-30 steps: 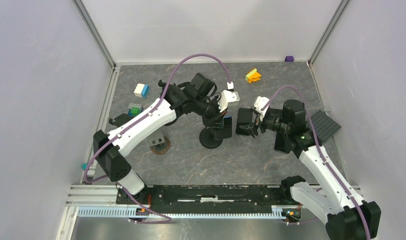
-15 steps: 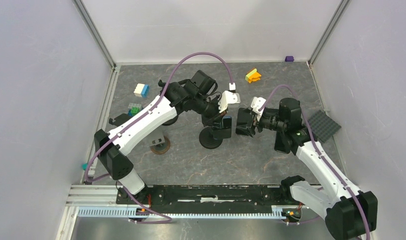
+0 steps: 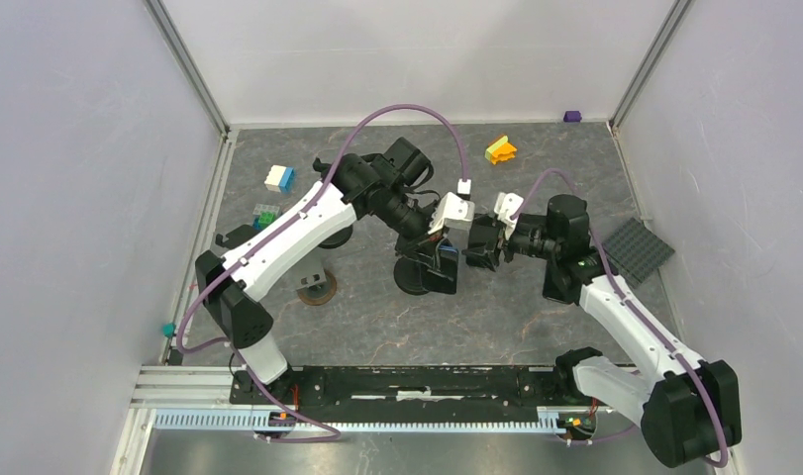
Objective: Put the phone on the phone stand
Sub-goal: Install the phone on the phone stand.
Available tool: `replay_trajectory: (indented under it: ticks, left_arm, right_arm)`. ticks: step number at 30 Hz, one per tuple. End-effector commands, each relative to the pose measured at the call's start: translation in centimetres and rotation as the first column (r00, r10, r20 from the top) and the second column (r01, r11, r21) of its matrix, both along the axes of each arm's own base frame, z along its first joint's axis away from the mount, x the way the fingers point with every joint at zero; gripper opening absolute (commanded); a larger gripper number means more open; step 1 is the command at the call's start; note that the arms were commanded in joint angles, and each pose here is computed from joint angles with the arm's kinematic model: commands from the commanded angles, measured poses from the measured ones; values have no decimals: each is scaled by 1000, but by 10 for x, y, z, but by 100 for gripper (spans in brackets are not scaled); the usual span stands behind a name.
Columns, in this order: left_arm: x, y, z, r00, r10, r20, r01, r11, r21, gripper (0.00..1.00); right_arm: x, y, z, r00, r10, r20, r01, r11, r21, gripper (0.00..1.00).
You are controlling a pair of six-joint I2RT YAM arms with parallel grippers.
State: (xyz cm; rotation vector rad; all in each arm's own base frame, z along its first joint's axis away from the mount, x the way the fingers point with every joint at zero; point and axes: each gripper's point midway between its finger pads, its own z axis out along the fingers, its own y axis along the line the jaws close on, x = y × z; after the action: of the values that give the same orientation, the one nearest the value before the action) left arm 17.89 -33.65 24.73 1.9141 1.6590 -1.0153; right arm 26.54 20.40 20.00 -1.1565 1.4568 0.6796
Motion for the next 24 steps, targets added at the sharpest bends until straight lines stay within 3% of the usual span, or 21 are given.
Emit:
replay_trajectory:
  ticks: [1,13,24]
  left_arm:
    - [-32,4,36,984,-175,18,176,975,-136,2]
    - [-43,34,34,982,-162,101,171,981,-89,2]
    - [-30,32,27,990,-58,128,70,994,-85,2]
  right_arm:
    - [-10,13,11,995,93,21,-94,995,44,74]
    - [-15,30,10,990,138,-11,-137,987,80,71]
    - [-10,44,16,992,118,-32,-114,988,108,61]
